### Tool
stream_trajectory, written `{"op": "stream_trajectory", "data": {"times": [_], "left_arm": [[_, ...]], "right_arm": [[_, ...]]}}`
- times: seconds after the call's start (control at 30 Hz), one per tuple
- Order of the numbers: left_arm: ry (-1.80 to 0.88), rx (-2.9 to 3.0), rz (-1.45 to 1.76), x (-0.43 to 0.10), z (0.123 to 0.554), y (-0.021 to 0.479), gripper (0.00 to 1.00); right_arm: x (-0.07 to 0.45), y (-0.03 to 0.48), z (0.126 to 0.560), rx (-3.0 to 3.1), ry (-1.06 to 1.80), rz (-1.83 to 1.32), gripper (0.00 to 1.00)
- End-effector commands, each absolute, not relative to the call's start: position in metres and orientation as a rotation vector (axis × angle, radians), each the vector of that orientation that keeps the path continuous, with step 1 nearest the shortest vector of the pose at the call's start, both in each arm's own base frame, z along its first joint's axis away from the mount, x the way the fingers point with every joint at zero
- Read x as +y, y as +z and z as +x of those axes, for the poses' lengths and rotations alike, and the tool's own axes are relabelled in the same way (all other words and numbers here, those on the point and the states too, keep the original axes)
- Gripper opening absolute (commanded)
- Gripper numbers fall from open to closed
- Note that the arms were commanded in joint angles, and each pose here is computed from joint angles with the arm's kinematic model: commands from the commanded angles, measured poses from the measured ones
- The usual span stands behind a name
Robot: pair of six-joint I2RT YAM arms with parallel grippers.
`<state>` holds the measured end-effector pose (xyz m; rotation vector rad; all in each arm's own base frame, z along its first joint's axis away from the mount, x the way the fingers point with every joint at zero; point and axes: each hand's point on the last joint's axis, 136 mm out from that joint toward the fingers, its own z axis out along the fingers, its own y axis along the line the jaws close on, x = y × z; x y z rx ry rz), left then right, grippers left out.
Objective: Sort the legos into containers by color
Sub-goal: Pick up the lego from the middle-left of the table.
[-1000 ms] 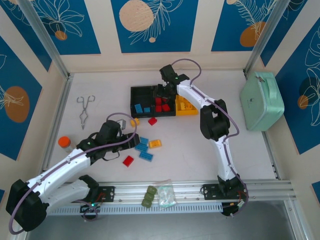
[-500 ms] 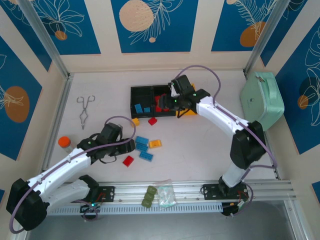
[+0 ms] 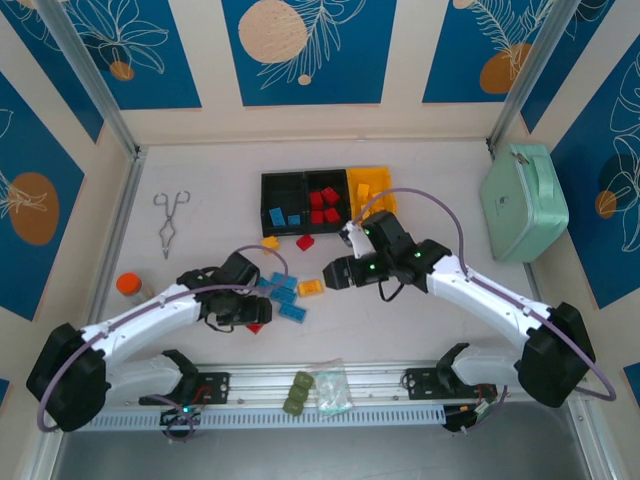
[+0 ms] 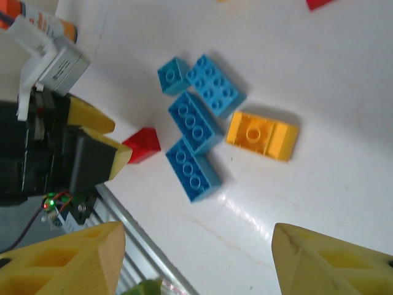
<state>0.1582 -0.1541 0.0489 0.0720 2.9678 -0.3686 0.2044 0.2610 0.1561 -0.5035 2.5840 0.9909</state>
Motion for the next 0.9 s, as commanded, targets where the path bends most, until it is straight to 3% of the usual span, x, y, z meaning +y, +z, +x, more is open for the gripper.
{"op": "stream_trajectory", "data": {"times": [0.0, 0.33, 0.63, 0.87], "left_arm": [[-0.298, 2.974, 0.187, -0.158, 0.159, 0.047, 0.71], [-0.115, 3.019, 0.261, -0.161, 0.156, 0.026, 0.58], [-0.09, 3.011, 0.224, -0.161, 0.158, 0.019, 0.26], [-0.092, 2.959, 0.207, -0.161, 0.167, 0.035, 0.15]], "right_arm": [[0.257, 0.157, 0.193, 2.585, 1.035, -0.484, 0.64], [0.252, 0.154, 0.192, 2.582, 1.049, -0.447, 0.64], [0.258, 0.145, 0.173, 2.599, 1.162, -0.494, 0.63], [0.248, 0.14, 0.167, 2.603, 1.157, -0.444, 0.63]]}}
